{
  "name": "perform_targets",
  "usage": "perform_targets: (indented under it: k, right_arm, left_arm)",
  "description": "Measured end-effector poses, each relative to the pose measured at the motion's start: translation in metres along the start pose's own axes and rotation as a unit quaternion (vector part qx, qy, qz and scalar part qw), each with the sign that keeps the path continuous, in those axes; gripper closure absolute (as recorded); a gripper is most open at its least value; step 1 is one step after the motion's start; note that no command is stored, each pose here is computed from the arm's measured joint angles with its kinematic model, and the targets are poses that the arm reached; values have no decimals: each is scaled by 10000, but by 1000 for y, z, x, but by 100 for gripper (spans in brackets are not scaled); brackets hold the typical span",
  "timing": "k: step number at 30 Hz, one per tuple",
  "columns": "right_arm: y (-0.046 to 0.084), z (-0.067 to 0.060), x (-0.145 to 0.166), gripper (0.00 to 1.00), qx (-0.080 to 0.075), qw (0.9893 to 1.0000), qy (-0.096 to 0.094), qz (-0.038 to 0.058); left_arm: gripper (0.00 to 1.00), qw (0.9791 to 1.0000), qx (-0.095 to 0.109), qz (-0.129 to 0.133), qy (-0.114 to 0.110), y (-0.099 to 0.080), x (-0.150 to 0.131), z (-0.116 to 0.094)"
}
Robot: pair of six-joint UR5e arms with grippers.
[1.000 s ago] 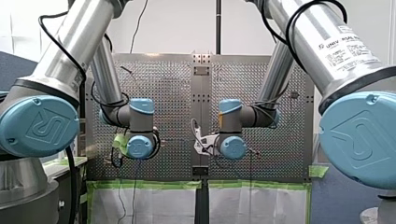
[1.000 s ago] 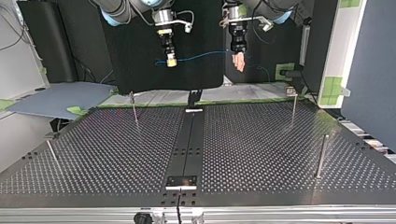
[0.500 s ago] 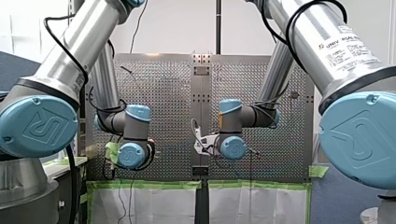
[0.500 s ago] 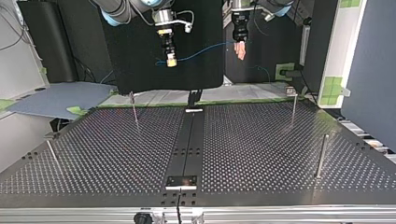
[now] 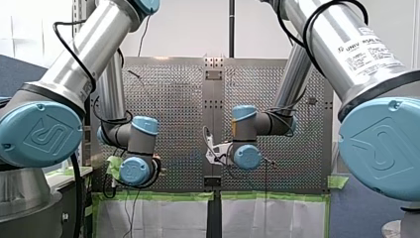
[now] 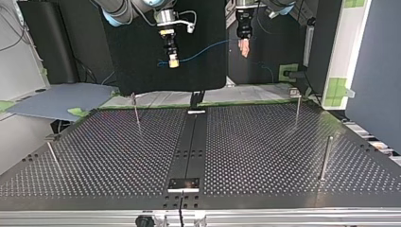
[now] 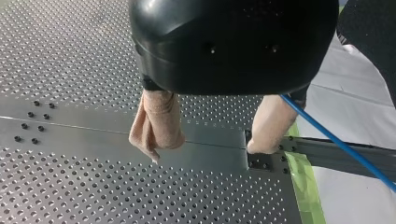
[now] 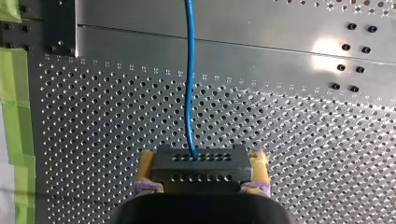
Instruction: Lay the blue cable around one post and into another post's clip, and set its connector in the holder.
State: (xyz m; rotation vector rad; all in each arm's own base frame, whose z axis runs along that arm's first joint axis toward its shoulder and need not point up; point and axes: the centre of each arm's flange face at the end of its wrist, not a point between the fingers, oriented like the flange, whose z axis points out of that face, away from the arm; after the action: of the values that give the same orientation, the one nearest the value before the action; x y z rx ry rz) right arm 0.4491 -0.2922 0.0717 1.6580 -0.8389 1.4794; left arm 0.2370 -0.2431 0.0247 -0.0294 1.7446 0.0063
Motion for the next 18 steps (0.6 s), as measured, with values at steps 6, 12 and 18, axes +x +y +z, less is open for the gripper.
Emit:
perform_targets:
  k: [6,12,18]
  right_arm:
    - [12,13,13,100,-231,9996,60,140]
    - [31,28,44,100,-546,9974,184,443]
    - [37,42,84,100,-444,9954,409,740]
  left_arm:
    - [0,9996,208,-192,-66,-13,-10,7]
    - [0,9977,257,-579,-258,-26,-35,27]
    - [0,9940,64,-975,-493,-31,-65,46]
